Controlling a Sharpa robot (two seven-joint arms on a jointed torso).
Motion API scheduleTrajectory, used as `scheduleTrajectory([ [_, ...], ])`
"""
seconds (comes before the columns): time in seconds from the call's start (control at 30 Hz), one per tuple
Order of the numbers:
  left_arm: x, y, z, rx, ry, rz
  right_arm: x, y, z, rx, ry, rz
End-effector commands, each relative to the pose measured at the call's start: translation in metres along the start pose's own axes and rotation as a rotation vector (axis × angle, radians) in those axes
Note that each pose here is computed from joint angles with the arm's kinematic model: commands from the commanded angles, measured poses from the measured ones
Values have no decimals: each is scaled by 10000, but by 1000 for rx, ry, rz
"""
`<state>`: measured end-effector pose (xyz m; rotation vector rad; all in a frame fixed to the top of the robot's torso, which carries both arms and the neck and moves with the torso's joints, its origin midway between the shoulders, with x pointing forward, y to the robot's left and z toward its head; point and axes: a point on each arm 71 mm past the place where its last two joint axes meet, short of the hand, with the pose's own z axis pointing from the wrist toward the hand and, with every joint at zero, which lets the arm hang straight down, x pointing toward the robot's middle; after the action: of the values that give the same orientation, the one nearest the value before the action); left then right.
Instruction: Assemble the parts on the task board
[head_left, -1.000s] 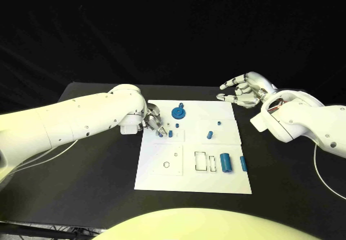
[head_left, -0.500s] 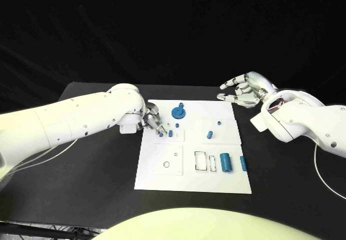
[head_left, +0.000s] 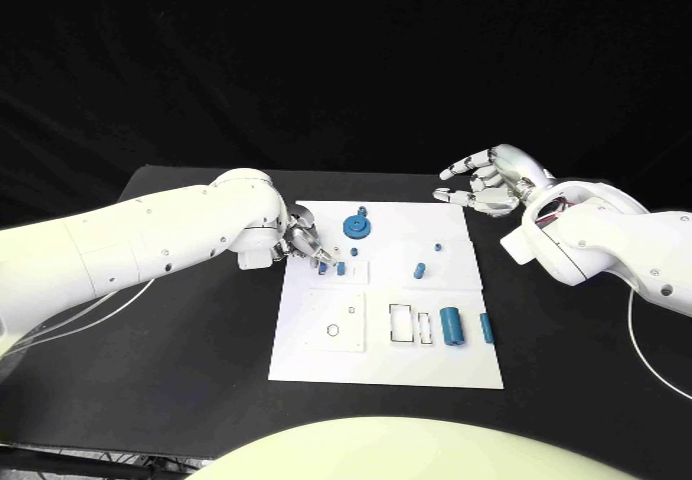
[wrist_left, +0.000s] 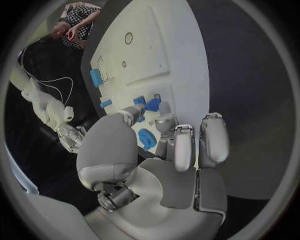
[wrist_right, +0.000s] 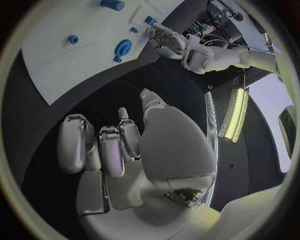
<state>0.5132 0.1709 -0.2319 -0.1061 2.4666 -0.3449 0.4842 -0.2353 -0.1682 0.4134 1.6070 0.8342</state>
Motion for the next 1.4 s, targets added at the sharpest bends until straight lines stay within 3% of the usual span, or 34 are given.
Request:
scheduleTrajectory([
  [0.03, 9, -12, -4, 15, 7, -36, 7, 12, -2, -16, 7, -8],
  [0.4, 6, 3, -16, 17, 8, -43, 4, 8, -2, -15, 6, -8],
  [0.93, 40, 1, -33, 46, 56, -114, 8, 8, 1, -15, 9, -10],
  [1.4, 5, 85, -116, 64, 86, -161, 8, 7, 0, -15, 8, -10],
])
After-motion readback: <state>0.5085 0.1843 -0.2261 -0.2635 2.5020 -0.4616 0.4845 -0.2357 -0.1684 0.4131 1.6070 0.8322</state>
